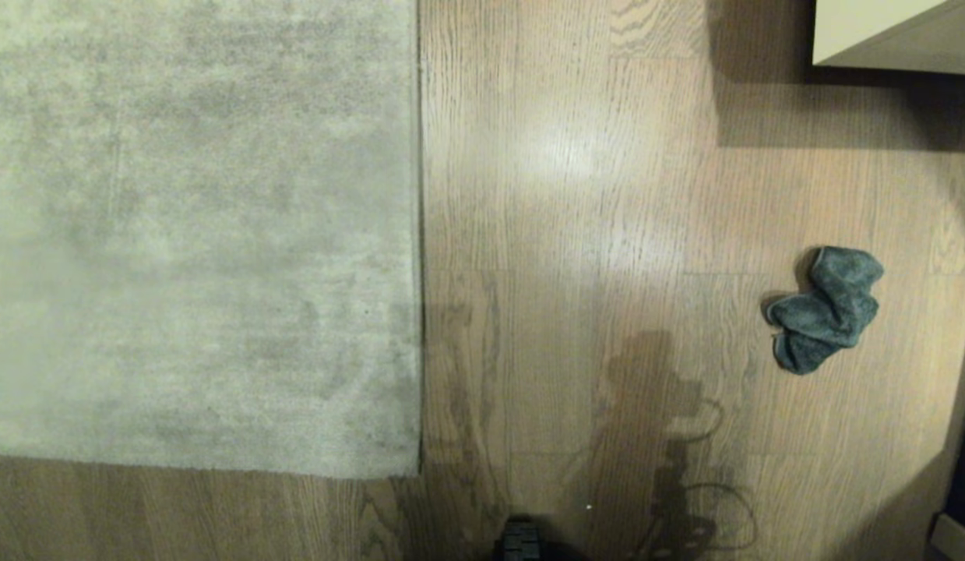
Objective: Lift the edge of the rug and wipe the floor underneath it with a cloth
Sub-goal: Pick up the rag
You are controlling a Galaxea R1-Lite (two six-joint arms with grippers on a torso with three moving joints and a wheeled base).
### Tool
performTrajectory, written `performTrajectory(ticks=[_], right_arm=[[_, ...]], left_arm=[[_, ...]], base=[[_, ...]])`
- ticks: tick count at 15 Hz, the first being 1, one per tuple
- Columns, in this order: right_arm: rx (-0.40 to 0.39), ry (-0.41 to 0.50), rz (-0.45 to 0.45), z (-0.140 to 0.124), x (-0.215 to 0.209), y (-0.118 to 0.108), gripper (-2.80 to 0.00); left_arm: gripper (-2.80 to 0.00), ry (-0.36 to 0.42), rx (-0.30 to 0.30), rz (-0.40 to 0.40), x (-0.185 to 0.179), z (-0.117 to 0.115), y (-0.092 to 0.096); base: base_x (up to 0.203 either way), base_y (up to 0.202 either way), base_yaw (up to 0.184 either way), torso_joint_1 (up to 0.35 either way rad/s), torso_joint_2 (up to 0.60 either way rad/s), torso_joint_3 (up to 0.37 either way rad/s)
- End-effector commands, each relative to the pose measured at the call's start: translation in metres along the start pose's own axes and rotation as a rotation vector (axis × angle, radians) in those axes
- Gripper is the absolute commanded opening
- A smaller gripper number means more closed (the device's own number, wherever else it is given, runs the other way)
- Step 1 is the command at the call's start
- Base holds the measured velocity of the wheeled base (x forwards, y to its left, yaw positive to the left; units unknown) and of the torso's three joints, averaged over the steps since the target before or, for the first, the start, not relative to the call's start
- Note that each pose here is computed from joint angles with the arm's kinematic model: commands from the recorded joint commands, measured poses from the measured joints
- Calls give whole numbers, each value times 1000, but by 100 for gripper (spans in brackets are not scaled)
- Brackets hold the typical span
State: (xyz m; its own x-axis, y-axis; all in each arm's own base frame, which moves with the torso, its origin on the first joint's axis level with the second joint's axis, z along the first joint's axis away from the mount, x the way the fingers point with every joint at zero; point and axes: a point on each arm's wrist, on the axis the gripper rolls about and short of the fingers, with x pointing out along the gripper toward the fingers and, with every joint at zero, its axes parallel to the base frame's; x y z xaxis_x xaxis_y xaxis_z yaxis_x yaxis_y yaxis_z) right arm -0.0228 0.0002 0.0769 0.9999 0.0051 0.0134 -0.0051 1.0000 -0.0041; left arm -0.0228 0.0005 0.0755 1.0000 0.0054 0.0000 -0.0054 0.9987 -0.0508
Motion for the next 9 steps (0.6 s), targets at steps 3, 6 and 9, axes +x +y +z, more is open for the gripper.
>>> performTrajectory(ticks=[3, 6, 9], right_arm=[[-1, 0, 0, 0, 0, 0, -280], [-1, 0, -1, 0, 0, 0, -280], [-1, 0, 1, 0, 0, 0, -280]], left_arm=[[-280, 0, -1, 1, 0, 0, 0], [-280, 0, -1, 1, 0, 0, 0], [-280, 0, -1, 1, 0, 0, 0]], base=[[0, 0, 0, 4, 4, -201], [0, 0, 0, 3, 2, -195], [0, 0, 0, 2, 3, -69]])
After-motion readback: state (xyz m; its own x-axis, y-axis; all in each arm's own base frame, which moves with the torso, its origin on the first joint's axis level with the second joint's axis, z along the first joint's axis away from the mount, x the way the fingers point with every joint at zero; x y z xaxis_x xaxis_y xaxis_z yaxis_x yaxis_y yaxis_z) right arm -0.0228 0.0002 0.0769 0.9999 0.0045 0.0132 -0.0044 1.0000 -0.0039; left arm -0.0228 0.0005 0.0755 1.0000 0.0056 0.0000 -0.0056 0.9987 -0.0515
